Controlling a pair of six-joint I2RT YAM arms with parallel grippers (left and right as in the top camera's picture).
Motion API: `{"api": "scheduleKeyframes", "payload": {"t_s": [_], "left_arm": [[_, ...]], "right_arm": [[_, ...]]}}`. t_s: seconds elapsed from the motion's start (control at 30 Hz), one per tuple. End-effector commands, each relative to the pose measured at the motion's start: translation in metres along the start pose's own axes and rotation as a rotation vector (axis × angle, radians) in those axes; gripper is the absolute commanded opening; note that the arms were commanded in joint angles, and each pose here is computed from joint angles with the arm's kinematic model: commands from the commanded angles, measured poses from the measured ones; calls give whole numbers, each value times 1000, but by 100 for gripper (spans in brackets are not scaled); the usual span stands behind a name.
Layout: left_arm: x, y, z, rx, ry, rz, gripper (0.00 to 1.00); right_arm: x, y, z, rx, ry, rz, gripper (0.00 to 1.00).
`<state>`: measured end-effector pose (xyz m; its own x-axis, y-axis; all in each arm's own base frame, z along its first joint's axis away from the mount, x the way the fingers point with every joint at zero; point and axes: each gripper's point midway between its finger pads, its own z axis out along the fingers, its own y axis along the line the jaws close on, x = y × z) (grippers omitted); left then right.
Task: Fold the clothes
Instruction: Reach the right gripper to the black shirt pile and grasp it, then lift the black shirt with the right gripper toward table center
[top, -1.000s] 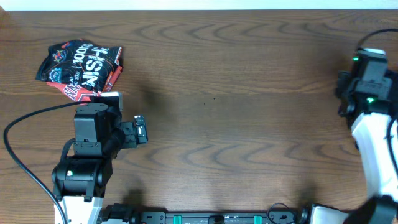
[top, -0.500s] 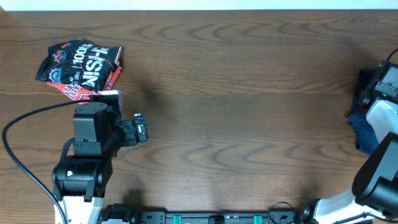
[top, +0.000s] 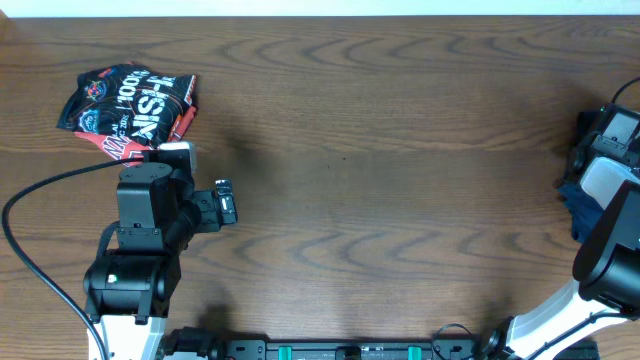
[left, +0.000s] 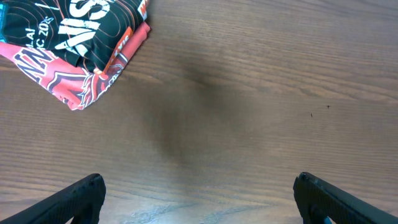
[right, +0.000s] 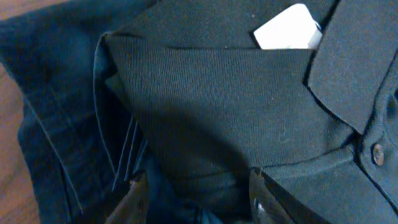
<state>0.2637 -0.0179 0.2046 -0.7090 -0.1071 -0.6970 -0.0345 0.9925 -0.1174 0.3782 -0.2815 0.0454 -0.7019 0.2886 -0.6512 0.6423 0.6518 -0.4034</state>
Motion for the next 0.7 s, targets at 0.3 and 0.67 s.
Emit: {"api": "scheduleKeyframes", "payload": {"t_s": [0.3,0.67], "left_arm": [[-11,-2,-6,11,-35,-12,98],[-19,-3,-6,16,-68,-11,98]], "right_arm": [[-16,-12,0,15,-13,40,1],[-166,95,-220,-807,-412,-272,1]]}}
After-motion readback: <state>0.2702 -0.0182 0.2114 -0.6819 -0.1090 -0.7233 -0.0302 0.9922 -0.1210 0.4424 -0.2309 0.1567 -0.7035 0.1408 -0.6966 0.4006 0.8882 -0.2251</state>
